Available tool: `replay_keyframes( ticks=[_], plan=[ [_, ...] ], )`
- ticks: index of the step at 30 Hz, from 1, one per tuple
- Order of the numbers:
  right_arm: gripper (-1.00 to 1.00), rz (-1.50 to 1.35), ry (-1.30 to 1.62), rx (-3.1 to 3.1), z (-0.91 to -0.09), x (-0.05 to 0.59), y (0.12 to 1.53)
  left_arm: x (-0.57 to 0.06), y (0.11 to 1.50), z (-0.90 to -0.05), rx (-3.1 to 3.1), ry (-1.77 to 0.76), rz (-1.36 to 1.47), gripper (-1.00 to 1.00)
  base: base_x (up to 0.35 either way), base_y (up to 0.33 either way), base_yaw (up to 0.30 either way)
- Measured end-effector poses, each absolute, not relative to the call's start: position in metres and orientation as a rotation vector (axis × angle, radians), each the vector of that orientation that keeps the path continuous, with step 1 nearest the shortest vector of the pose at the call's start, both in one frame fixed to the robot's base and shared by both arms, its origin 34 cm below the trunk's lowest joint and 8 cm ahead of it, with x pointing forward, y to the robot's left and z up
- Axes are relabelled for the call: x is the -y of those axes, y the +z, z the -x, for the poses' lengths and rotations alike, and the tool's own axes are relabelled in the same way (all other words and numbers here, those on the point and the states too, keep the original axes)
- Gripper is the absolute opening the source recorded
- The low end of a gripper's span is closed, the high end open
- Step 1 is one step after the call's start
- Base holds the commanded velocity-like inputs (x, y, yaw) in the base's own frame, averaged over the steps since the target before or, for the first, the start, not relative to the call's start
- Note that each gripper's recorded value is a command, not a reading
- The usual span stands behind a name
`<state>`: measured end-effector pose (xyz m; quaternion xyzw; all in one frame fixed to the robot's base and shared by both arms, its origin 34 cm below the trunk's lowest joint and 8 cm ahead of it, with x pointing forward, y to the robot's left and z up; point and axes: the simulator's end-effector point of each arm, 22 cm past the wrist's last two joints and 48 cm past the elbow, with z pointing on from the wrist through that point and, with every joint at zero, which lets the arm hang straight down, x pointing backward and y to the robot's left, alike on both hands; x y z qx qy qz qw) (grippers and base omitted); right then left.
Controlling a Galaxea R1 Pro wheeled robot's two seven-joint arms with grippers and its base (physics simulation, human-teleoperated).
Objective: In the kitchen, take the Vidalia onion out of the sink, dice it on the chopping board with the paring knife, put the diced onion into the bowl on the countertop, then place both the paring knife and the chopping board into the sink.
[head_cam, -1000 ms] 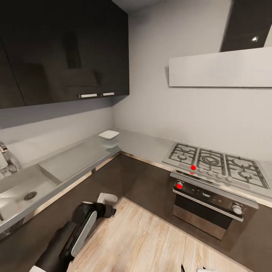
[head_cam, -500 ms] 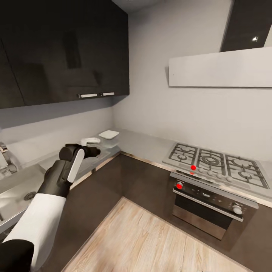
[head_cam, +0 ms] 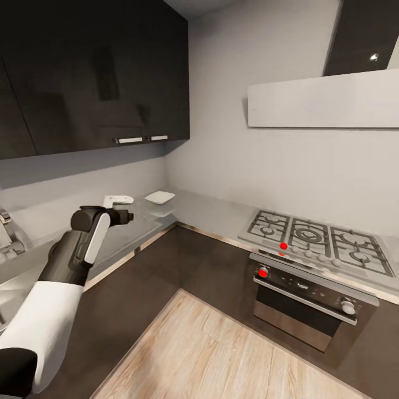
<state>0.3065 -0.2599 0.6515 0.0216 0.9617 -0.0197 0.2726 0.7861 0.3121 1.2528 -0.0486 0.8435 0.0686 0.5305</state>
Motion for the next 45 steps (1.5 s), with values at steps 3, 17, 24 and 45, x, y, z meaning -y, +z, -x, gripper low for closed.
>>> replay_keyframes(
  ticks=[3, 17, 24, 45],
  plan=[
    [1.00, -0.047, -0.037, -2.607, -0.300, 0.263, 0.649, -0.312, 1.267, -0.784, -1.979, 0.163, 0.112, 1.00, 0.000, 0.000, 0.000],
    [1.00, -0.034, -0.014, -2.620, -0.295, 0.262, 0.647, -0.320, 1.298, -0.777, -1.907, 0.175, 0.106, 1.00, 0.191, -0.010, 0.000],
    [1.00, -0.034, -0.012, -2.621, -0.295, 0.261, 0.647, -0.320, 1.297, -0.777, -1.910, 0.175, 0.105, 1.00, 0.315, -0.069, 0.000],
    [1.00, -0.035, -0.008, -2.624, -0.294, 0.259, 0.647, -0.321, 1.291, -0.779, -1.922, 0.191, 0.095, 1.00, 0.253, -0.065, 0.000]
  ],
)
